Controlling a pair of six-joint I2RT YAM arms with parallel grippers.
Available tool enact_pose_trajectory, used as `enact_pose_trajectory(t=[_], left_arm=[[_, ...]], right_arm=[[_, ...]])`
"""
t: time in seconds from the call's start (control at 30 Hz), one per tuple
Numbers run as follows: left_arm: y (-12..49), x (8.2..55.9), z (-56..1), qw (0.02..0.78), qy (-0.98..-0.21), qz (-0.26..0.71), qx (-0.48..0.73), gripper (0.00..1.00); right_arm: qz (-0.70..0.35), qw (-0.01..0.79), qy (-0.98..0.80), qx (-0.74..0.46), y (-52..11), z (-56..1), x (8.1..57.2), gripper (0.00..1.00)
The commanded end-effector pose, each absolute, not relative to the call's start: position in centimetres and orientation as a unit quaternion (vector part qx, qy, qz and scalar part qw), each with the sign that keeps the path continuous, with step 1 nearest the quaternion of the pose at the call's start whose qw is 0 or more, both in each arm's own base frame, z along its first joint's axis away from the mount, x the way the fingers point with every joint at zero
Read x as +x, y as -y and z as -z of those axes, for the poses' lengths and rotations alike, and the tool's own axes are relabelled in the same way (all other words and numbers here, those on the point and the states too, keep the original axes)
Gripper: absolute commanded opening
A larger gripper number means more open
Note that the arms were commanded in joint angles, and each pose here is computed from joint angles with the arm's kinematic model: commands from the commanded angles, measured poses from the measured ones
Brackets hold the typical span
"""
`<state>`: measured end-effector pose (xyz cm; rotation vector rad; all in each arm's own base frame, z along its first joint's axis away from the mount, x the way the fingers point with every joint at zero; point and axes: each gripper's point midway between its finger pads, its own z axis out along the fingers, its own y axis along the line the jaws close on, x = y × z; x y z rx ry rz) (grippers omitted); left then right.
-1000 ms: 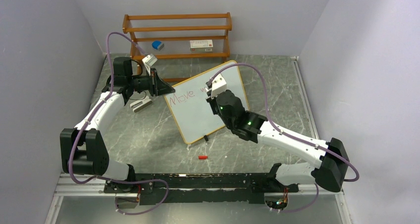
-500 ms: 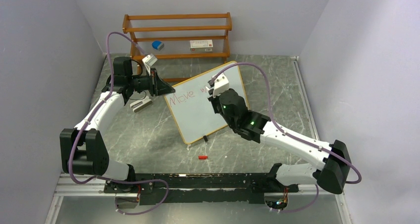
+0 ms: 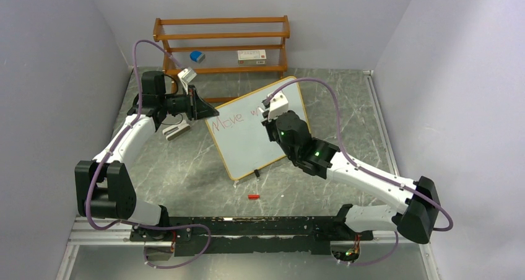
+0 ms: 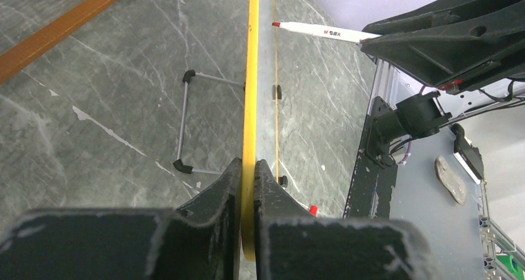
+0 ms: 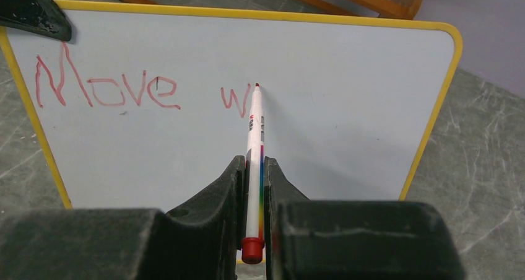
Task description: Write a sentence on the whiteboard
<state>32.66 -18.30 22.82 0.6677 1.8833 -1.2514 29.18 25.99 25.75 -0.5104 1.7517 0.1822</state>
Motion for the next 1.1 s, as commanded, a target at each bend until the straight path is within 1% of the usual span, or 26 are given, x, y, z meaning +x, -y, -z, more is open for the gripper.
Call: enact_pose_trajectory(t=[0.0,0.53,1.07], left_arm=[[17.6,33.5,-22.2,0.393,-0.746,0.468,0.264,0.05],[17.7,33.3,-22.2,0.39,-0.744,0.472,0.266,0.05],[17.5,33.6,-22.1,0.392,-0.751,0.463,0.26,0.05]], right_arm=[[-0.075,0.61,-0.76,-0.212,-25.9,-25.3,29.7,0.0],[-0.088,0.607,-0.759,-0.22,-26.7,-25.0,30.2,0.0],[-0.088,0.599,-0.77,-0.201,-24.8,-24.6,28.9,0.0]])
